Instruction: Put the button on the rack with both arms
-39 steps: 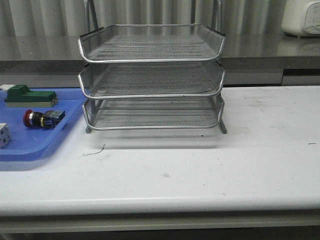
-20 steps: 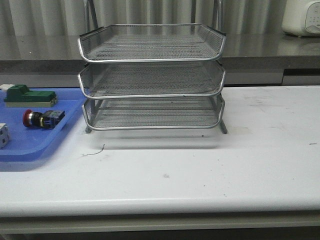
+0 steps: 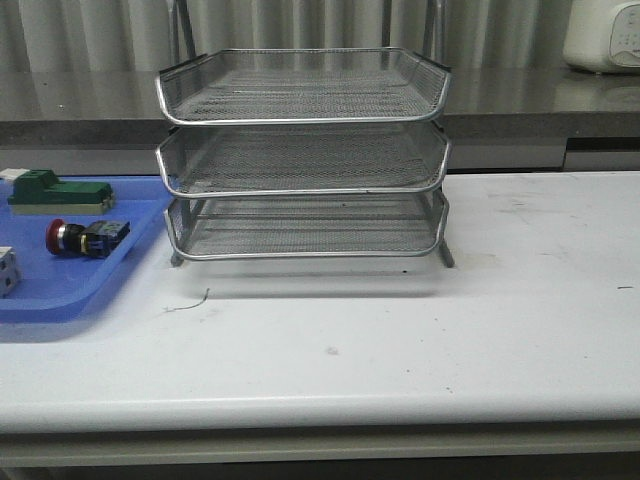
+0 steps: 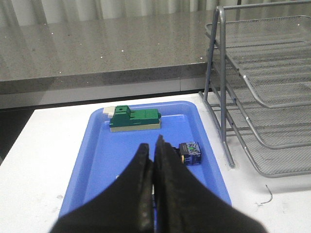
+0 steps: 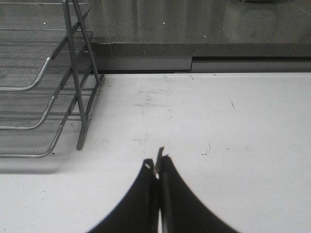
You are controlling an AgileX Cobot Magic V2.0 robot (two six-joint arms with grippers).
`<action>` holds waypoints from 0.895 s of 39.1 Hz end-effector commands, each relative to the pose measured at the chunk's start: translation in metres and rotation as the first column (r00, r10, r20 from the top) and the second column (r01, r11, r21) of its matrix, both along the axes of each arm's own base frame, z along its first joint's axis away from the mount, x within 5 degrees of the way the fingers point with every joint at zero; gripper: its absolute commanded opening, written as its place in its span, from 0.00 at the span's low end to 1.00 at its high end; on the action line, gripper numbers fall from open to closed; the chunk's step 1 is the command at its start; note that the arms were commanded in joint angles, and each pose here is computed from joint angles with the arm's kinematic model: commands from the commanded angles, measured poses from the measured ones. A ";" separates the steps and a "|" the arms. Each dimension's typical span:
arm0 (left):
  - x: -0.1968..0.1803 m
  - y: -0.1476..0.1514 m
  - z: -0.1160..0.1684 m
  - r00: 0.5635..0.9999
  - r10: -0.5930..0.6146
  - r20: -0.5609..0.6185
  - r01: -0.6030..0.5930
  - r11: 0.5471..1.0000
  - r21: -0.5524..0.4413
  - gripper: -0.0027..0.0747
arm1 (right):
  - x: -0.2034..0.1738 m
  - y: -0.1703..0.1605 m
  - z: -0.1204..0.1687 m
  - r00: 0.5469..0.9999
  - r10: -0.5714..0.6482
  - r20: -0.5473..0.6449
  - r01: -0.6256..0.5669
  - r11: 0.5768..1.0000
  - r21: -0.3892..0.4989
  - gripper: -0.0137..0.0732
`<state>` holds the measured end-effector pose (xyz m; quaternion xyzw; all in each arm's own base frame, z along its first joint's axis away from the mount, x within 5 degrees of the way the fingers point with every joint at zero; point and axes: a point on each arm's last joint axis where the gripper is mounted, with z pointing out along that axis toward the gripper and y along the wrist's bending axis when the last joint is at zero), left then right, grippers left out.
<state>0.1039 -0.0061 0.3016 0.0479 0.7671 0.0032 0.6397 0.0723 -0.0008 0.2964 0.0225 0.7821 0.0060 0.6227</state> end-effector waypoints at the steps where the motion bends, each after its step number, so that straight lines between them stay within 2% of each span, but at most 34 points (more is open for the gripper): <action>1: 0.002 0.000 0.018 0.996 0.001 0.094 0.000 1.000 -0.014 0.16 | 0.002 -0.001 0.017 0.995 -0.013 0.099 0.014 1.000 -0.013 0.18; 5: 0.002 0.000 0.018 0.996 0.001 0.092 0.000 1.000 -0.013 0.43 | 0.002 -0.001 0.017 0.995 -0.013 0.099 0.014 1.000 -0.013 0.43; 6: 0.002 0.000 0.018 0.996 0.001 0.092 0.000 1.000 -0.013 0.55 | 0.002 -0.001 0.017 0.995 -0.013 0.099 0.014 1.000 -0.013 0.53; 7: 0.002 0.000 0.018 0.996 0.001 0.092 0.000 1.000 -0.013 0.64 | 0.002 -0.001 0.017 0.995 -0.013 0.098 0.014 1.000 -0.013 0.59; 10: 0.002 0.000 0.018 0.996 0.001 0.092 0.000 1.000 -0.015 0.81 | 0.002 -0.001 0.017 0.995 -0.013 0.097 0.014 1.000 -0.013 0.77; 12: 0.002 0.000 0.018 0.996 0.001 0.092 0.000 1.000 -0.015 0.87 | 0.002 -0.001 0.017 0.995 -0.013 0.097 0.014 1.000 -0.013 0.85; 21: 0.002 0.000 0.018 0.996 0.001 0.094 0.001 1.000 -0.015 0.84 | 0.005 -0.001 0.017 0.995 -0.011 0.098 0.011 1.000 0.009 0.85; 27: 0.002 0.000 0.018 0.995 0.001 0.095 0.001 1.000 -0.015 0.80 | 0.037 0.001 0.012 0.999 0.005 -0.047 0.002 0.988 0.156 0.85; 30: 0.002 0.000 0.018 0.995 0.001 0.095 0.001 1.000 -0.015 0.79 | 0.059 0.002 0.010 0.993 0.012 -0.116 0.017 0.969 0.247 0.85; 35: 0.002 0.000 0.018 0.995 0.001 0.095 0.001 1.000 -0.015 0.78 | 0.099 0.002 0.003 0.974 0.012 -0.225 0.068 0.937 0.342 0.85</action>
